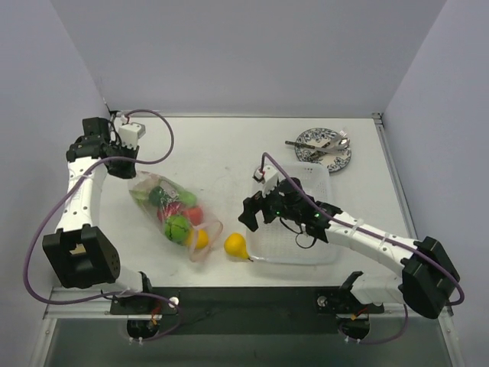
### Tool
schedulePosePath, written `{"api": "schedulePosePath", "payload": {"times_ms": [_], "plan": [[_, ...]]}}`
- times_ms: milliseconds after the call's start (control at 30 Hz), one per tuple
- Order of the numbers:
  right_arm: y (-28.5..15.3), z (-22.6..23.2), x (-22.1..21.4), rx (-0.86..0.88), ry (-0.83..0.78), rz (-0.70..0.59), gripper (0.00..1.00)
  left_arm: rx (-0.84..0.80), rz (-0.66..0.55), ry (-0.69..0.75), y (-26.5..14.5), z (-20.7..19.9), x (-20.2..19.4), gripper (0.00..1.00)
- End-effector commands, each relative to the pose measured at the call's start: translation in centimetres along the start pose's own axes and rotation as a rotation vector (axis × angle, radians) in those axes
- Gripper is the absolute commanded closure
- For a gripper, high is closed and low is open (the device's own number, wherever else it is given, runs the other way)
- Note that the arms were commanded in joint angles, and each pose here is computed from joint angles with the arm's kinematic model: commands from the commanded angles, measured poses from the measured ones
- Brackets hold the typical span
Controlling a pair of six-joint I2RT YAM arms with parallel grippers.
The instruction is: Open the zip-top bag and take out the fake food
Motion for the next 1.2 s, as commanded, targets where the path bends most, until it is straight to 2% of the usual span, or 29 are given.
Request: {"api": "schedulePosePath", "payload": {"times_ms": [0,167,333,533,633,767,900,1167], "plan": [[1.3,1.7,1.8,0.043,-0.069,-0.016,0.00,0.099,-0.111,0.039,-0.2,-0.3,3.7,1.00],[2.3,5.1,1.4,0.117,-0.226,0.039,0.00,0.196,-0.077,0.053,1.3,0.7,3.5,1.00],[1.6,8.3,-0.3,0.195,-0.399,0.089,0.00,0.204,-0.054,0.037,2.4,0.8,2.5,1.00],[-0.5,9.9,-3.8,0.379,-0.446,0.185,0.00,0.247,-0.028,0.039,3.3,0.9,0.9,1.00],[-1.5,10.1,-4.9,0.369,-0.468,0.262,0.00,0.246,-0.020,0.033,3.5,0.8,0.3,1.00],[-2.8,10.0,-6.0,0.308,-0.514,0.291,0.00,0.233,-0.030,0.028,3.2,0.4,0.0,1.00],[-4.7,9.3,-6.6,0.224,-0.455,0.323,0.00,0.220,-0.030,0.024,2.9,-0.1,-0.2,1.00],[-8.3,8.6,-10.5,0.160,-0.196,0.477,0.00,0.216,-0.047,0.033,2.5,-0.5,0.0,1.00]]}}
Point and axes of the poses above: each gripper's point midway between its finger pads, its own y axis out along the fingers, its own z axis along the line the jaws close on, x = y × z, the point moved 6 cm from there along -y, back along the fingers, and after that the axes turned 1 degree about -y, right-handed, at the moved point
